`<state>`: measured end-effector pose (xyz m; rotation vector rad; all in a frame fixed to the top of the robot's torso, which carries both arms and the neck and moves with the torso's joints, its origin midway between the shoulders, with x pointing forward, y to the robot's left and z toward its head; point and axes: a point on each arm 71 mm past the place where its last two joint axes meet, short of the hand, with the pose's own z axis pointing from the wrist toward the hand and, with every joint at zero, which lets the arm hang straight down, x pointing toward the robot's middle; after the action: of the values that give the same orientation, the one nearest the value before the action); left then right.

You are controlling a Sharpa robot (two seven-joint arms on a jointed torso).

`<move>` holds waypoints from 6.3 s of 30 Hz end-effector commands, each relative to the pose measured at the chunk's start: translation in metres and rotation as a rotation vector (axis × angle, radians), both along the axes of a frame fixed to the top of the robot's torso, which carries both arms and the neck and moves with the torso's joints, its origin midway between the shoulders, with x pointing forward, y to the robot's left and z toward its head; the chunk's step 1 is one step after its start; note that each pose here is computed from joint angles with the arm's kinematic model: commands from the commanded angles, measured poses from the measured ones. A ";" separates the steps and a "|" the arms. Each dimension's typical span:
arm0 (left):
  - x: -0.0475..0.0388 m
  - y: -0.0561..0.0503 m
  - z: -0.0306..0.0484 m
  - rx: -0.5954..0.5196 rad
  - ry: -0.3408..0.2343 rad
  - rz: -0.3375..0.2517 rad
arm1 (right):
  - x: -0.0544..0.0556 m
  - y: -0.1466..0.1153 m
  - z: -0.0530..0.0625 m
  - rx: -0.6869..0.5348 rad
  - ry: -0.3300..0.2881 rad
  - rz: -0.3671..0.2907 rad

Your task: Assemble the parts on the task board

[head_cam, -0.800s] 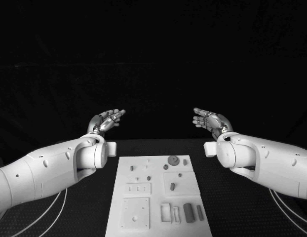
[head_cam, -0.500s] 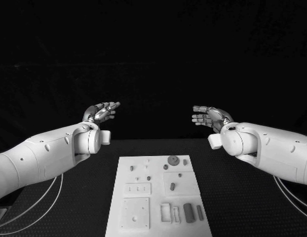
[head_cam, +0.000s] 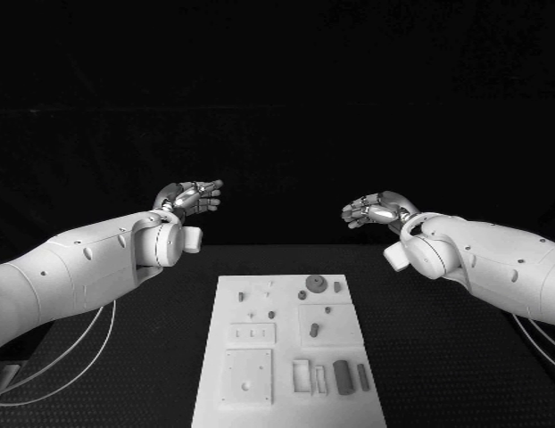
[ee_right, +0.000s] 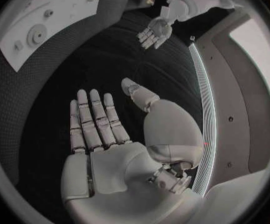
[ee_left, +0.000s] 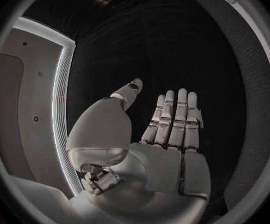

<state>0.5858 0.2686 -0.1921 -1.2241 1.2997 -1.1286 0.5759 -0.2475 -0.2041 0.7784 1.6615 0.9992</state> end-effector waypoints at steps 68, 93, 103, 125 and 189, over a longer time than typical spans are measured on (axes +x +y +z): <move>-0.0471 -0.044 0.0001 -0.101 0.043 -0.255 | -0.031 0.096 -0.030 -1.011 -0.438 0.545; -0.0470 -0.045 -0.0002 -0.104 0.047 -0.262 | -0.032 0.104 -0.036 -1.048 -0.444 0.557; -0.0469 -0.045 0.0000 -0.101 0.043 -0.255 | -0.031 0.099 -0.040 -1.082 -0.419 0.558; -0.0466 -0.044 -0.0001 -0.101 0.044 -0.254 | -0.036 0.104 -0.043 -1.124 -0.495 0.567; -0.0453 -0.060 0.0005 -0.103 0.039 -0.267 | -0.027 0.177 -0.017 -1.067 -0.748 0.342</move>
<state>0.5407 0.2116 -0.1932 -1.1808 1.4890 -1.3688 0.5487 -0.0707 -0.2201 -0.5386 1.3715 0.3893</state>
